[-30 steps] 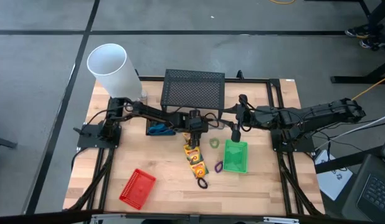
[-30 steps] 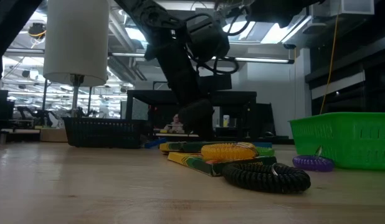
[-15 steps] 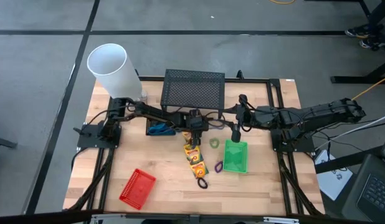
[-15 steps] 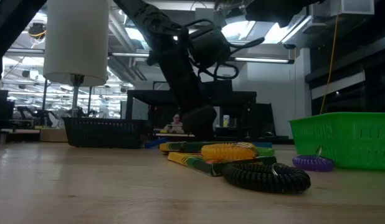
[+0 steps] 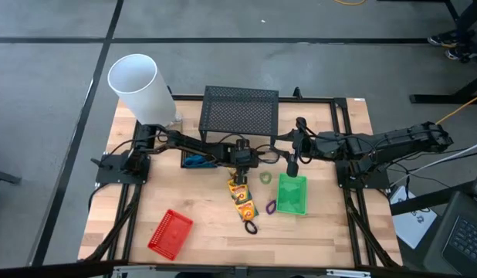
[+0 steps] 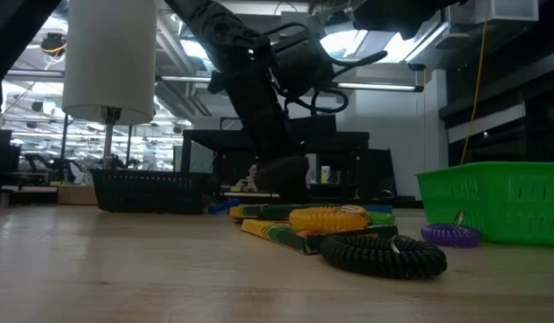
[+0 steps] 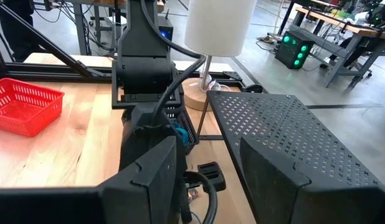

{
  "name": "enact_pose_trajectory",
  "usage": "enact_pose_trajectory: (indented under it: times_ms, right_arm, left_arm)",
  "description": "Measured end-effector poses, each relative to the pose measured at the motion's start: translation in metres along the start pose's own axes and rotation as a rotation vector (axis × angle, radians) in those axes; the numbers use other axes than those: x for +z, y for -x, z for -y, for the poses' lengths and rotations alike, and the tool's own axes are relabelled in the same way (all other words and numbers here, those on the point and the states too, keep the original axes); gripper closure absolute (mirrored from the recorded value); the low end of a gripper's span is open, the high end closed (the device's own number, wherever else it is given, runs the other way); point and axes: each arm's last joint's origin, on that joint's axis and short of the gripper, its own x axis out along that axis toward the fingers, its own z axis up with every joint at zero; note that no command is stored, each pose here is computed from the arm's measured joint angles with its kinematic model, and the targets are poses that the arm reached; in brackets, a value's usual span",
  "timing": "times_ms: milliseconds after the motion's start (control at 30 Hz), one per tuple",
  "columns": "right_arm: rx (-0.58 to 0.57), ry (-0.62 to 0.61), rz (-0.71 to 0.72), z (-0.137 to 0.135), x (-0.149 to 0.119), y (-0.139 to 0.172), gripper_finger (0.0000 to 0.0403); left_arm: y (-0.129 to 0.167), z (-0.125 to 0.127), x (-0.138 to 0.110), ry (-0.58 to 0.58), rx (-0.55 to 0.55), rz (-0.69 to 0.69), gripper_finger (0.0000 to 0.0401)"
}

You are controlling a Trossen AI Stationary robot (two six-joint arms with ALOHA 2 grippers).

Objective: Pick & Place Office Desk Supplies
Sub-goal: Put the blue rubberband into the black bin

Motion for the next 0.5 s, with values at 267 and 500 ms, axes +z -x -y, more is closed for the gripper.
enact_pose_trajectory:
  times_ms: [267,500]
  right_arm:
    - [0.000,0.001,-0.003,0.000,0.000,0.000,0.0222]
    - [0.000,0.004,-0.008,0.000,-0.001,0.000,0.0222]
  left_arm:
    - [0.040,0.002,0.016,-0.043,0.062,0.077,0.0398]
    - [0.083,0.001,0.018,-0.068,0.159,0.041,0.0399]
